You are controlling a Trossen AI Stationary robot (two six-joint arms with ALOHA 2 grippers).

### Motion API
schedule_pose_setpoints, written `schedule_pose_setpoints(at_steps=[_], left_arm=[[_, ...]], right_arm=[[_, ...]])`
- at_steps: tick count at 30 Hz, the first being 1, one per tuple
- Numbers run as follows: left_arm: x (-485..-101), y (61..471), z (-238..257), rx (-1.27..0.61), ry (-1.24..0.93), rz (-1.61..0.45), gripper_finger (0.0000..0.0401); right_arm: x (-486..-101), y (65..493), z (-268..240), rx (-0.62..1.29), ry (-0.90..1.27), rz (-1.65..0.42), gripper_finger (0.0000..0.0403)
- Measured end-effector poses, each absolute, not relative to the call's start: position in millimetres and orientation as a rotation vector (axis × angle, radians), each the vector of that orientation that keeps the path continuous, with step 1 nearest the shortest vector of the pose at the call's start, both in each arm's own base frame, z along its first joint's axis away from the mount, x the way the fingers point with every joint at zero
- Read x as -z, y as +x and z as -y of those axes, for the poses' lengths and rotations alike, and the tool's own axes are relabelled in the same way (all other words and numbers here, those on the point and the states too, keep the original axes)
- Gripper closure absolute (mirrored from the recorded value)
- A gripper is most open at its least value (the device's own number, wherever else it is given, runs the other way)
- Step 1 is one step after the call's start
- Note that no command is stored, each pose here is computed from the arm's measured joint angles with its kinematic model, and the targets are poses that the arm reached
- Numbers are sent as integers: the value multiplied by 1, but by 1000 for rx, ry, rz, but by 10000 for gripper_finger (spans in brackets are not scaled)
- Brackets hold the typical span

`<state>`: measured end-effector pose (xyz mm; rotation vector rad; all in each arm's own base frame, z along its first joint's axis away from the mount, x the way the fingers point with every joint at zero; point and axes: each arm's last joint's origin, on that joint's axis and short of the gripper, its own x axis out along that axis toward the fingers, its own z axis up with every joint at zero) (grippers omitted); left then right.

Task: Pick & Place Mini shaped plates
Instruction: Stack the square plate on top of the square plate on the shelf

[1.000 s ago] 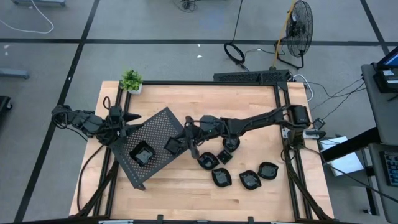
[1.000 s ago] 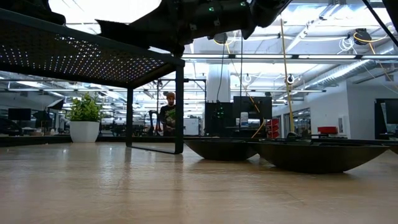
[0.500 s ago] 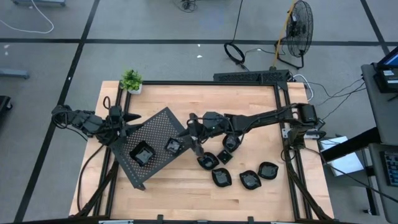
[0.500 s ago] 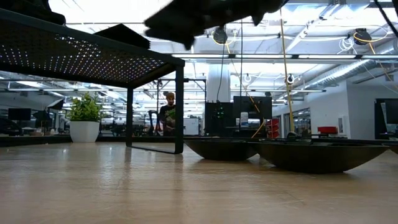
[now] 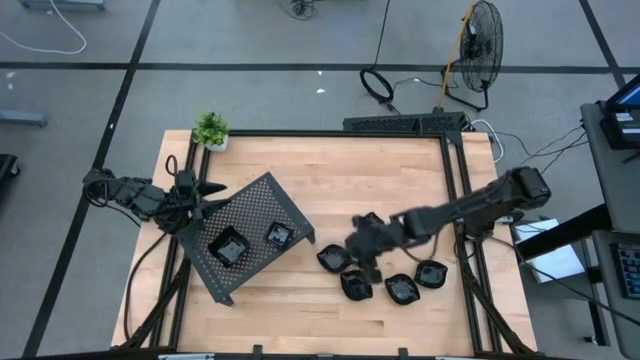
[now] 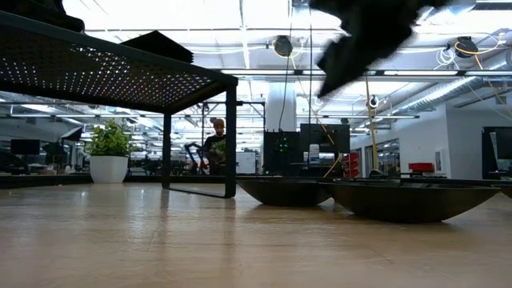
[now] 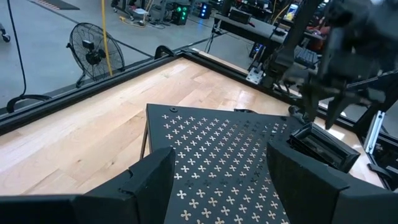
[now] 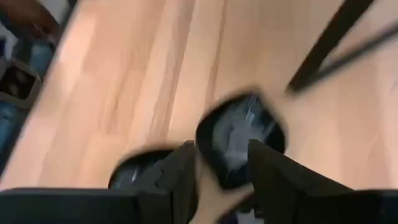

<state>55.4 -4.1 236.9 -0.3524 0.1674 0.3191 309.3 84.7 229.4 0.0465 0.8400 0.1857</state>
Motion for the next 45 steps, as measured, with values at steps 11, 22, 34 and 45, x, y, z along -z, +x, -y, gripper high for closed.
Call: schedule_pose_setpoints(at_steps=[11, 22, 34, 45], left_arm=[[-237, 55, 4, -318, -353, -167, 146], [-237, 55, 4, -320, -352, -167, 146], [-237, 55, 4, -319, -353, -167, 146], [-237, 55, 4, -319, -352, -167, 146]], right_arm=[[-182, 275, -89, 145, 213, -1028, 261], [-152, 254, -75, 323, 409, -1139, 261], [-146, 263, -59, 284, 491, -1040, 261], [-149, 271, -44, 293, 510, -971, 261]])
